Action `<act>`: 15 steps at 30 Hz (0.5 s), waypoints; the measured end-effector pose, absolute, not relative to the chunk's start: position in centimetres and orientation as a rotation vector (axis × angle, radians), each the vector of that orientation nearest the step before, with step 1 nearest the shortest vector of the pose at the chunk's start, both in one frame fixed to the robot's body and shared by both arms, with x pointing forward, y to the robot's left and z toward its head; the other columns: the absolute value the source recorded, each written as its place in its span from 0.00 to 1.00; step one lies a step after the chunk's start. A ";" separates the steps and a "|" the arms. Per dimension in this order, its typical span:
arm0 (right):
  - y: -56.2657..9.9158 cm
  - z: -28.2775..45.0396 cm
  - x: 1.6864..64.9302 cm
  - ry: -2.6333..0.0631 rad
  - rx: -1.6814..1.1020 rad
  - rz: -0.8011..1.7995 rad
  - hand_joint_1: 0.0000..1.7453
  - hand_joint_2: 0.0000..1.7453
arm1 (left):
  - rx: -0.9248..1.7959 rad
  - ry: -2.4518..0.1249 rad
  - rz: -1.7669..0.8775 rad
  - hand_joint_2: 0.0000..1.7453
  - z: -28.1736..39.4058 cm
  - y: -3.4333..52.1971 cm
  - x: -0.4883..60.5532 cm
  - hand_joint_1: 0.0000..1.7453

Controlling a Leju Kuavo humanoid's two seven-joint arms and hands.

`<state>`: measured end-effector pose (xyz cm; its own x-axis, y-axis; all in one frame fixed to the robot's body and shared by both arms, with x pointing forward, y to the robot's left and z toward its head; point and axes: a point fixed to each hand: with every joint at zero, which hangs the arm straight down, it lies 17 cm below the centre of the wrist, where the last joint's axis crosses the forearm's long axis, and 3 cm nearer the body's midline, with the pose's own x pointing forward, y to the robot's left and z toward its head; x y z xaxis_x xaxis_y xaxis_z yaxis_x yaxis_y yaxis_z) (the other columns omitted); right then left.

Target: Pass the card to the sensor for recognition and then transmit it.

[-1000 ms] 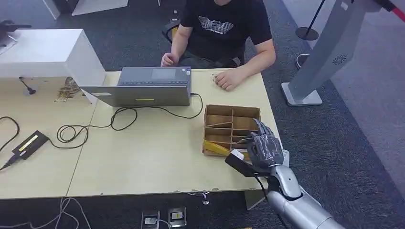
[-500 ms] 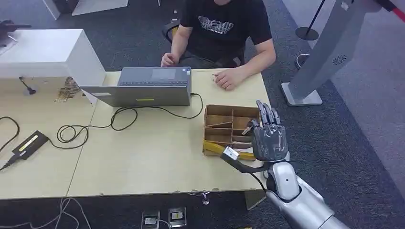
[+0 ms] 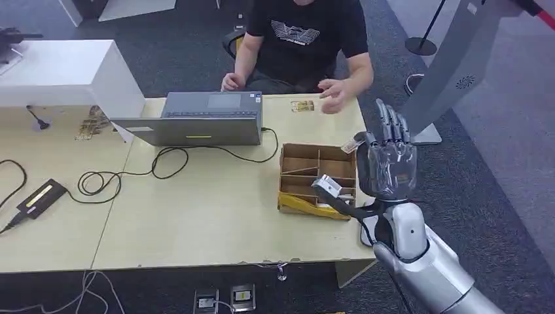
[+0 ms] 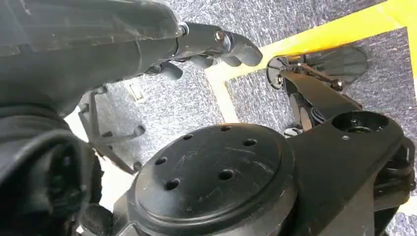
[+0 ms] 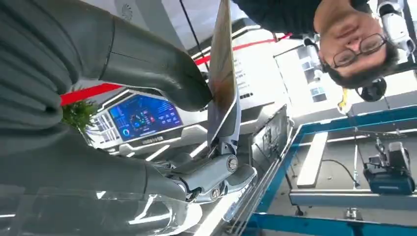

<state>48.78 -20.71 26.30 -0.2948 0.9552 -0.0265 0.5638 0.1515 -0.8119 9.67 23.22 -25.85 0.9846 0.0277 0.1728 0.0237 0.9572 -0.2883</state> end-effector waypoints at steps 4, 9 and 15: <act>-20.2 25.9 49.9 -1.930 -1.411 1.036 1.00 1.00 | -0.292 -0.176 -0.012 0.00 -25.9 23.2 9.6 0.00; -19.6 25.2 51.5 -1.905 -1.397 1.061 1.00 1.00 | -0.292 -0.178 -0.020 0.00 -25.9 23.1 9.6 0.00; -19.1 24.4 52.9 -1.875 -1.399 1.082 1.00 1.00 | -0.292 -0.185 -0.026 0.00 -25.8 23.1 9.7 0.00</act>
<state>52.89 -19.10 24.44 -0.3017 0.9529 -0.0317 0.5042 0.1312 -0.8535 9.73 23.15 -25.84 0.9828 0.0017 0.1846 0.0517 0.9575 -0.2836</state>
